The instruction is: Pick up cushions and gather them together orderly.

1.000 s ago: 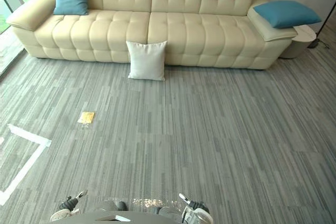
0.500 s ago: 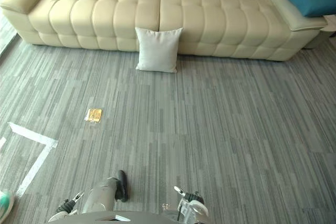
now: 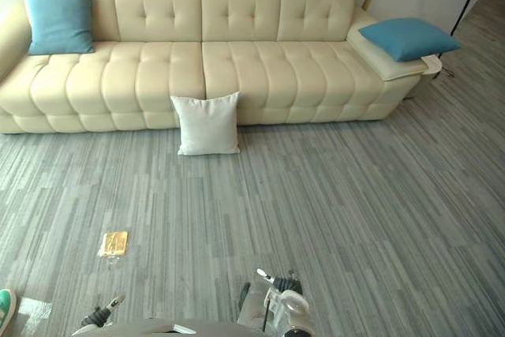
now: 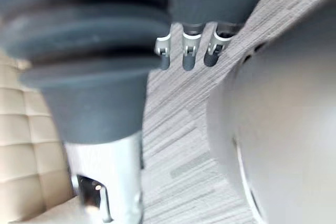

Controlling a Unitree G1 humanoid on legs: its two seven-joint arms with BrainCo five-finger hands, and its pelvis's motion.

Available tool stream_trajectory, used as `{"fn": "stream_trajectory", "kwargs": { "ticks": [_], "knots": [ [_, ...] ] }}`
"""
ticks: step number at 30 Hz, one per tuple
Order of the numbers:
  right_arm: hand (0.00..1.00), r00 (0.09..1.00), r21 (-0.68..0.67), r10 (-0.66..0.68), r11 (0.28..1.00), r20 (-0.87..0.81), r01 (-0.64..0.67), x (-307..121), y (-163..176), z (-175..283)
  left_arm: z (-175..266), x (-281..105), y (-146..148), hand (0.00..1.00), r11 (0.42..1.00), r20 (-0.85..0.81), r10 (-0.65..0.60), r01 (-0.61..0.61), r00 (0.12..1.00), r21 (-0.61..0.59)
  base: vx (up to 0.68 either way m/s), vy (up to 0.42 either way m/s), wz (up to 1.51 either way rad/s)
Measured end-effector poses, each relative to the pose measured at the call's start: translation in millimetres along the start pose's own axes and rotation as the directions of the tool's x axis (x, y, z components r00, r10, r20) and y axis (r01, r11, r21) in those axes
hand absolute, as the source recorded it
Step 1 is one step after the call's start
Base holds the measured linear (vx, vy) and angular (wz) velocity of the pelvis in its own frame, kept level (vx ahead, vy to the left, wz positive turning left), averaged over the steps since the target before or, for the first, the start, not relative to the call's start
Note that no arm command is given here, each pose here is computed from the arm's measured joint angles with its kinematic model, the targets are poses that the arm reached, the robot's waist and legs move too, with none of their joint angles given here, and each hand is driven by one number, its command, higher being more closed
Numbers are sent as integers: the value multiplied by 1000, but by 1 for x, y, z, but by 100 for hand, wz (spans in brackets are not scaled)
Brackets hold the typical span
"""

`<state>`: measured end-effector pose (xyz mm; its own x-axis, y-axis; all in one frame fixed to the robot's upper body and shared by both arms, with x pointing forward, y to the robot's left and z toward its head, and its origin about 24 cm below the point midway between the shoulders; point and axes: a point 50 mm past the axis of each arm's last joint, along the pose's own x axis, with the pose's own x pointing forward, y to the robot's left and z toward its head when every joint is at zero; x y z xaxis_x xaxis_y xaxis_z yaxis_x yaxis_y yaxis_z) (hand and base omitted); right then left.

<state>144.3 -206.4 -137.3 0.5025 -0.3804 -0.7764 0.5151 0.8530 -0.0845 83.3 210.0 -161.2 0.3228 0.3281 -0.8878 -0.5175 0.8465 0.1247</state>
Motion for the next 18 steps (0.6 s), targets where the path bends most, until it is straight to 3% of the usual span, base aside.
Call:
{"fn": "stream_trajectory", "kwargs": {
  "ticks": [7, 12, 18],
  "knots": [
    [0, 999, 55, -34, 998, 11, 33, 4, -10, 9, 8, -5, -56, 0, 988, 11, -151, 151, 988, 22, 584, -281, 25],
    [0, 999, 50, -41, 998, 2, 41, 3, -14, 5, 9, -6, -61, 0, 987, 14, -163, 163, 987, 13, 520, -207, 4],
    [0, 999, 32, -33, 999, -34, 34, 1, -10, -6, 24, -5, -52, 0, 990, 82, -134, 138, 988, -42, 399, -4, -28]
  ]
}}
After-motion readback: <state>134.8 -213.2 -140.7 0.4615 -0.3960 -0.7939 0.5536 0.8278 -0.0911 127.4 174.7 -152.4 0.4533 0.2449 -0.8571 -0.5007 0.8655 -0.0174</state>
